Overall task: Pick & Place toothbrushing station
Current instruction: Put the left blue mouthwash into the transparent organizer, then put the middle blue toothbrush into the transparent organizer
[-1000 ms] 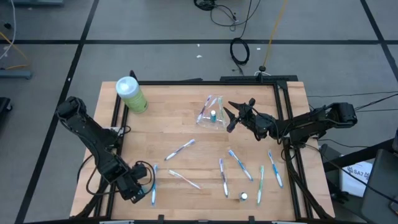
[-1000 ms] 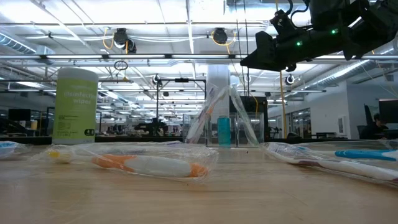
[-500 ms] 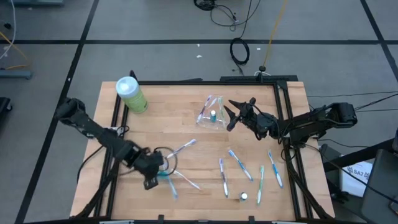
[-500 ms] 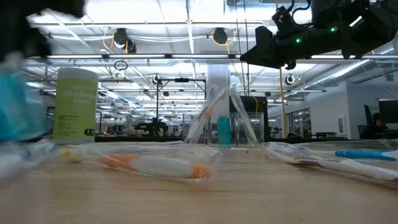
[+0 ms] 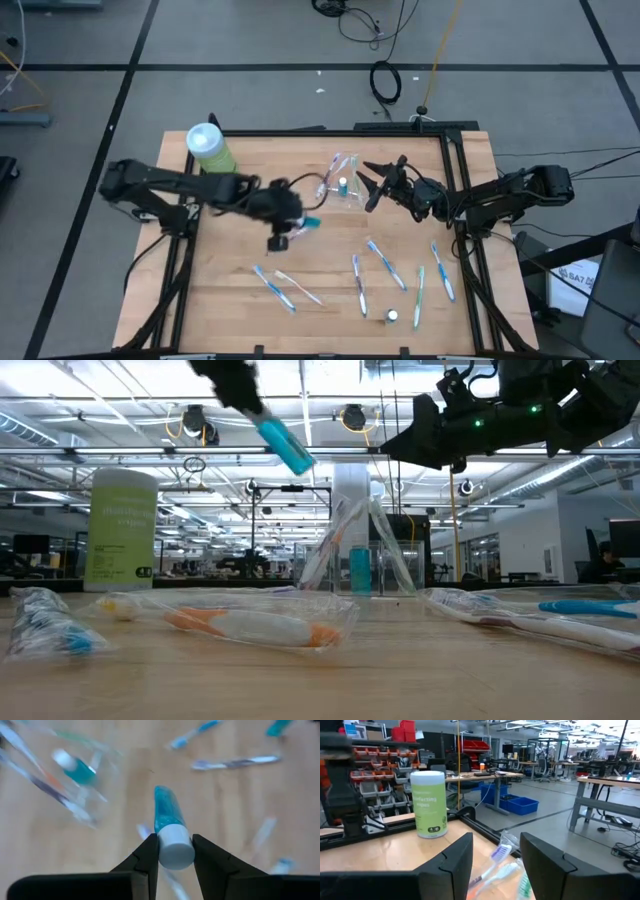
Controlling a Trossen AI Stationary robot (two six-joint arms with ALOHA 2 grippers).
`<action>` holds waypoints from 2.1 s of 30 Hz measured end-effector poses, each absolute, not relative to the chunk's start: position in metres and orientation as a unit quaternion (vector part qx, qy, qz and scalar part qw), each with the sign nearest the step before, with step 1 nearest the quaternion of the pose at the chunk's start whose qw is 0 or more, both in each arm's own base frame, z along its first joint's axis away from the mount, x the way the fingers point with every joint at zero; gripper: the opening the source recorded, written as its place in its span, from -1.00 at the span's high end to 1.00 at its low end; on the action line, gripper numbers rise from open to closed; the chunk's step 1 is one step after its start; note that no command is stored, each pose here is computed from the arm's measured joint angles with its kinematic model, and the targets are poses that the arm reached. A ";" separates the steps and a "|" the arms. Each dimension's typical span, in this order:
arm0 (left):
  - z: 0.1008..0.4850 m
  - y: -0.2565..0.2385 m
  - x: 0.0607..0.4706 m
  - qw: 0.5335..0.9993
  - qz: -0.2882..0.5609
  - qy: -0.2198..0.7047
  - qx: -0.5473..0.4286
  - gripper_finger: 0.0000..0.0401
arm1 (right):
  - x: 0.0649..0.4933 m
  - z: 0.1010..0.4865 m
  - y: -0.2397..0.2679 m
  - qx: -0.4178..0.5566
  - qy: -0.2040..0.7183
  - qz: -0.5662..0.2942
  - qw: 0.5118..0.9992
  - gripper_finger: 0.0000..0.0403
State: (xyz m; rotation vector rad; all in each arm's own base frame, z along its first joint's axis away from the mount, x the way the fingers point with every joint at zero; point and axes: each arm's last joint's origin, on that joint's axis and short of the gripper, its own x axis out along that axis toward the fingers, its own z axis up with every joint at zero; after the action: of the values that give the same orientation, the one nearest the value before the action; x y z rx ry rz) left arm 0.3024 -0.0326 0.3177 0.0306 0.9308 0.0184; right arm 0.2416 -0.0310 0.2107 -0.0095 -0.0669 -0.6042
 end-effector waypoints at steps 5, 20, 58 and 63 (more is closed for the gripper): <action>0.311 -0.003 0.342 0.877 -0.009 0.466 0.118 0.52 | 0.242 0.211 -0.031 -0.005 -0.033 -0.297 0.954 0.23; 0.276 0.073 0.404 0.811 -0.041 0.532 0.240 0.51 | 0.239 0.202 -0.036 -0.001 0.008 -0.368 0.930 0.23; 0.255 0.078 0.415 0.798 -0.028 0.547 0.252 0.08 | 0.239 0.194 -0.035 0.004 0.045 -0.366 0.929 0.23; 0.266 0.072 0.409 0.808 -0.011 0.547 0.220 0.08 | 0.239 0.193 -0.035 0.002 0.046 -0.366 0.930 0.23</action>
State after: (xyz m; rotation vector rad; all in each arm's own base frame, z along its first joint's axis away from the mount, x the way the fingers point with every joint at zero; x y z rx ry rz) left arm 0.4085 0.0721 0.2660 0.4701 1.1694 -0.0225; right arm 0.2386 -0.0354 0.1934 0.0047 0.0949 -0.7490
